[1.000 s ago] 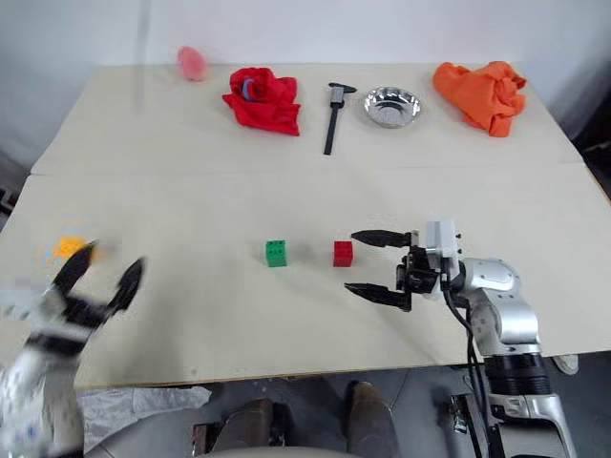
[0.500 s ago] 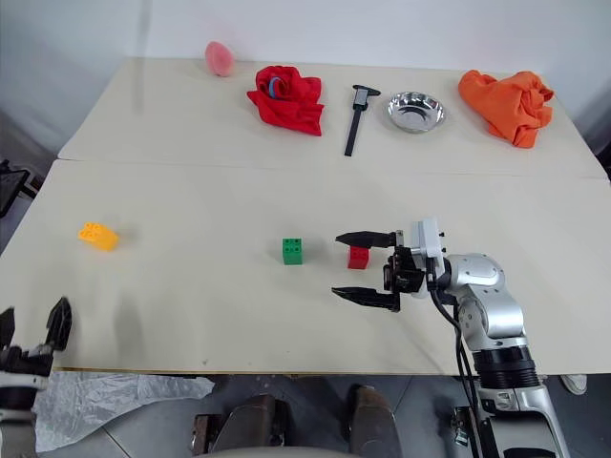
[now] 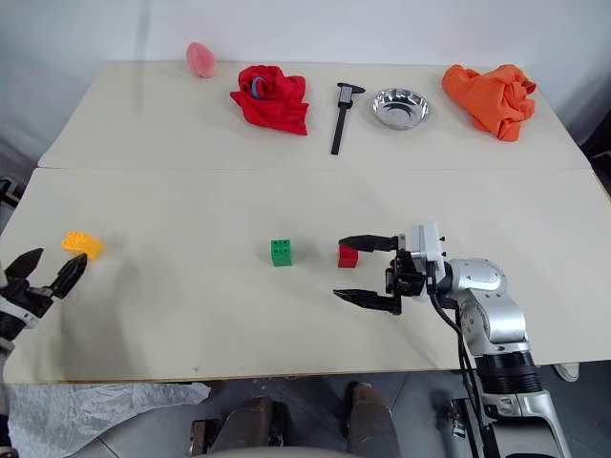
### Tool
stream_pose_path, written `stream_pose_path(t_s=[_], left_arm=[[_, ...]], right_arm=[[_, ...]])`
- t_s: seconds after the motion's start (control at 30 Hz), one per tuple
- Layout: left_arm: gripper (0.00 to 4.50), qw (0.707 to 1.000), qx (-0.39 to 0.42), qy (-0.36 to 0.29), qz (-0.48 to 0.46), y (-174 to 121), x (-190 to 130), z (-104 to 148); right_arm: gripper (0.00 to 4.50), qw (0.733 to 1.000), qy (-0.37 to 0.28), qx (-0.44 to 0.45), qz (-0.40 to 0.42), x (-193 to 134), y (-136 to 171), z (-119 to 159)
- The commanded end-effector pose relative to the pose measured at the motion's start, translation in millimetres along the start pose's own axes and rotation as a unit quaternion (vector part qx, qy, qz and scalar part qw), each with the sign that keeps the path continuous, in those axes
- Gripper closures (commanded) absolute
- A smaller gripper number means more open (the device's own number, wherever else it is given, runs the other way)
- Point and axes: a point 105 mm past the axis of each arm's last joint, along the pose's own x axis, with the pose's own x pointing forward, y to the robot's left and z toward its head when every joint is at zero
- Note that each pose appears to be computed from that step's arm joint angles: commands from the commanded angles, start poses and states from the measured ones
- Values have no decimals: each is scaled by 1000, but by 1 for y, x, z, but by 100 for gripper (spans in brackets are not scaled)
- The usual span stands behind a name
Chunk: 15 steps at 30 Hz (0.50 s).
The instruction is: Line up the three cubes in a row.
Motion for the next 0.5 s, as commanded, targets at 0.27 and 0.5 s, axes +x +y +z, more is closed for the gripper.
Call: stream_pose_path(t_s=[0.27,0.5], left_arm=[[189,997,38,-9,-71,-3,15,15],[302,962,92,27,-254,-49,25,23]], right_arm=[[0,999,-13,-20,-33,-8,2,7],[0,998,-18,-21,-64,-19,2,15]])
